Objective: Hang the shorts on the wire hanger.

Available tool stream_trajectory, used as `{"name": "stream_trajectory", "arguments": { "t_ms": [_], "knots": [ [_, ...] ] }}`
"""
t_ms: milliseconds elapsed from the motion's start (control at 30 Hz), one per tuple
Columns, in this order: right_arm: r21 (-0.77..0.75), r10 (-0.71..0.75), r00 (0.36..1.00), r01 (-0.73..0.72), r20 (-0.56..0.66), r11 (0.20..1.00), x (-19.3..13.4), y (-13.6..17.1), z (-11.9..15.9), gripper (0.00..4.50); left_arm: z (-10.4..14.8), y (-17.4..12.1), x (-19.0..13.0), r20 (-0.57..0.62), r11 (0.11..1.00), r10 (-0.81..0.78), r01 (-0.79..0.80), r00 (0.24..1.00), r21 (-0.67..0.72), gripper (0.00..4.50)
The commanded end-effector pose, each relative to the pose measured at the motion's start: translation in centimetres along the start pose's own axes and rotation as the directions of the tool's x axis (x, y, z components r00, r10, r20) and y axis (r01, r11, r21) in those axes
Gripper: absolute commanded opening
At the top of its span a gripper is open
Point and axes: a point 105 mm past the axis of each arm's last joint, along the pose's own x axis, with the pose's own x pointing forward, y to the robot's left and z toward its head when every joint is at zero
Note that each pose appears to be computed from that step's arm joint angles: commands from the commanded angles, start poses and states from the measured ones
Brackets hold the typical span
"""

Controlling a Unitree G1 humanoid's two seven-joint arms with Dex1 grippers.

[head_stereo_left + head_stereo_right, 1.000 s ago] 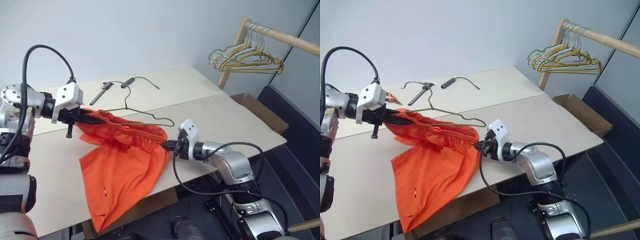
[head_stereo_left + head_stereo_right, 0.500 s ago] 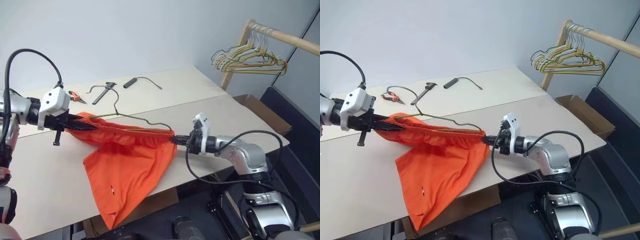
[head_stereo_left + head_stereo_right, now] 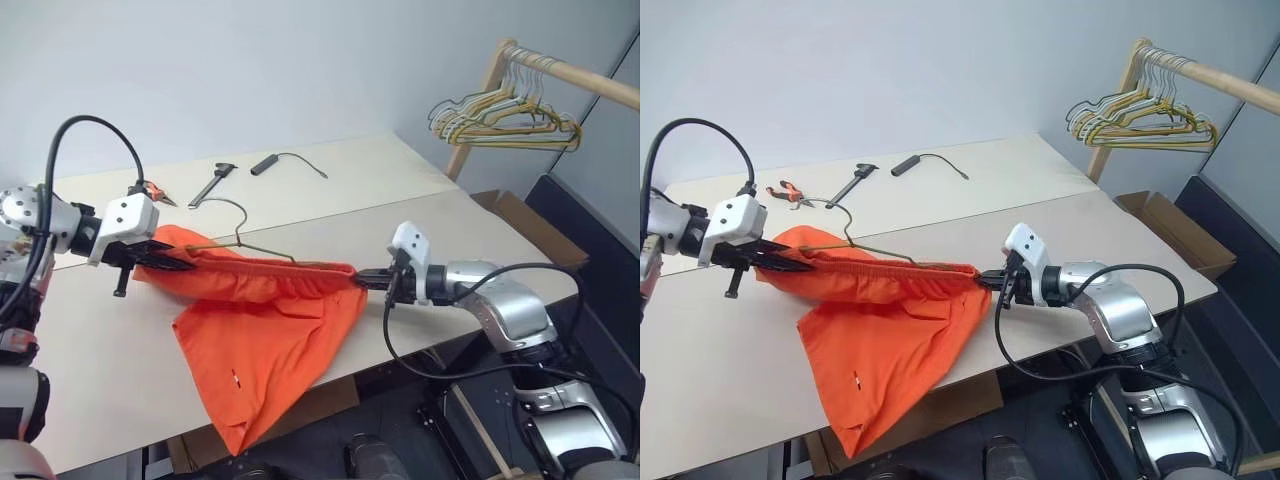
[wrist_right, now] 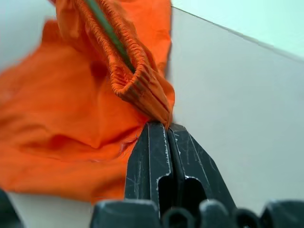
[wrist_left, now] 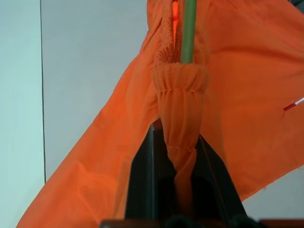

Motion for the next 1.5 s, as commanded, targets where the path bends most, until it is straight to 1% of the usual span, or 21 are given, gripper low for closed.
{"name": "stream_trajectory", "arguments": {
  "t_ms": [33,100,133,267,367,467,667,800,867,967,1100,1267,1333,1400,1500],
  "knots": [
    [-0.175,-0.05,0.999,0.047,-0.012,0.983,-0.8,-0.9,2.4,0.03,1.1,1.3,-0.8,-0.05,0.994,0.06,-0.055,0.997,0.09,0.0],
    [-0.293,-0.053,0.998,0.038,-0.043,0.955,-0.9,-0.7,3.0,0.03,1.8,1.9,-0.2,-0.033,0.992,0.071,-0.067,0.997,0.106,0.0],
    [-0.328,-0.051,0.998,0.033,-0.045,0.944,-0.9,-0.6,3.4,0.03,2.1,2.0,0.1,-0.028,0.991,0.069,-0.066,0.997,0.113,0.0],
    [-0.417,-0.061,0.997,0.037,-0.044,0.908,-0.7,-0.7,5.2,0.03,1.9,2.2,0.9,-0.085,0.985,0.067,-0.052,0.994,0.164,0.0],
    [-0.442,-0.036,0.999,0.021,-0.026,0.897,-0.7,-0.1,6.2,0.03,1.9,2.5,1.3,-0.094,0.982,0.075,-0.057,0.993,0.178,0.0],
    [-0.463,-0.02,1.0,0.013,-0.01,0.886,-0.6,0.4,7.0,0.03,2.2,2.6,1.7,-0.06,0.983,0.075,-0.064,0.995,0.172,0.0],
    [-0.465,0.007,1.0,-0.013,-0.014,0.885,0.4,1.2,7.7,0.03,3.6,2.9,2.0,0.026,0.982,0.091,-0.094,0.996,0.163,0.0],
    [-0.463,-0.018,1.0,0.008,-0.018,0.886,1.2,1.0,7.7,0.03,3.8,2.4,1.9,0.043,0.985,0.064,-0.07,0.997,0.159,0.0],
    [-0.494,-0.007,0.999,-0.01,-0.033,0.869,1.2,1.2,7.4,0.03,3.5,2.5,1.9,0.031,0.984,0.072,-0.076,0.997,0.158,0.0],
    [-0.505,0.007,0.999,-0.028,-0.043,0.863,1.3,1.6,7.1,0.72,3.3,2.5,1.8,0.029,0.985,0.083,-0.087,0.996,0.15,0.0],
    [-0.516,0.011,0.997,-0.047,-0.073,0.855,1.5,1.6,6.2,2.11,3.3,2.5,1.7,0.042,0.985,0.088,-0.093,0.995,0.143,0.0],
    [-0.503,0.042,0.996,-0.078,-0.082,0.861,1.6,1.5,5.2,2.11,3.3,2.5,1.8,0.038,0.985,0.086,-0.091,0.996,0.147,0.0],
    [-0.477,0.009,0.994,-0.058,-0.105,0.877,2.0,0.7,4.7,2.11,3.3,2.4,1.9,0.043,0.986,0.079,-0.085,0.996,0.145,0.0],
    [-0.466,-0.013,0.995,-0.033,-0.095,0.884,2.2,0.2,4.7,2.11,3.4,2.2,2.1,0.052,0.987,0.065,-0.072,0.997,0.142,0.0],
    [-0.444,0.013,0.998,-0.04,-0.064,0.895,2.2,0.3,5.0,2.11,3.4,2.1,2.3,0.057,0.988,0.057,-0.065,0.997,0.14,0.0]
  ]
}}
